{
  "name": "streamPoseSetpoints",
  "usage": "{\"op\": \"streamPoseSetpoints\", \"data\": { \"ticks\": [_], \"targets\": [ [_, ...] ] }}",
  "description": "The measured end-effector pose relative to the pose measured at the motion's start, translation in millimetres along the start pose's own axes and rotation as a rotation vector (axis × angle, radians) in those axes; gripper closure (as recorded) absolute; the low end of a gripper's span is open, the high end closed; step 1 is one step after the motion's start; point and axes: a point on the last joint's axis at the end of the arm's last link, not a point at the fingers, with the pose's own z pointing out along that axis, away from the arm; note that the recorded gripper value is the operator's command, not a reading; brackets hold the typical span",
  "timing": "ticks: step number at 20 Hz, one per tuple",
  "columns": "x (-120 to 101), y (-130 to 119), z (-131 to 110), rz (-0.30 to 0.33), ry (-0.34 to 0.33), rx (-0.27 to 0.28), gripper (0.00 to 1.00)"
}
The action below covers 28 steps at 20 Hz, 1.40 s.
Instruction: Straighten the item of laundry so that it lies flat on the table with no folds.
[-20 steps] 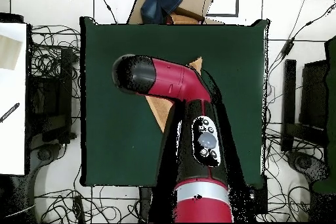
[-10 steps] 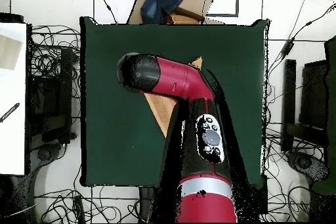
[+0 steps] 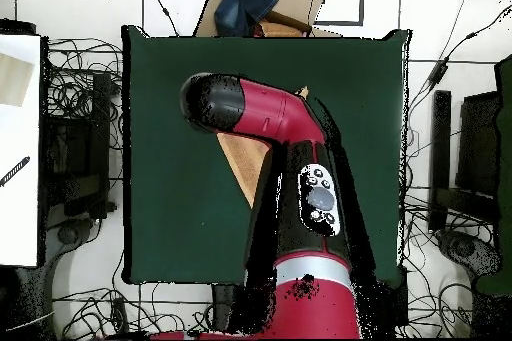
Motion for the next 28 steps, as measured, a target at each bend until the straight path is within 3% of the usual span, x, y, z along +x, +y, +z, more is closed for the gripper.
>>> {"op": "streamPoseSetpoints", "data": {
  "ticks": [14, 28],
  "targets": [
    [-22.9, 7.2, -9.1, -0.003, -0.048, -0.009, 0.00],
    [-29.5, 3.6, -8.0, 0.015, -0.050, -0.033, 0.00]
  ]
}}
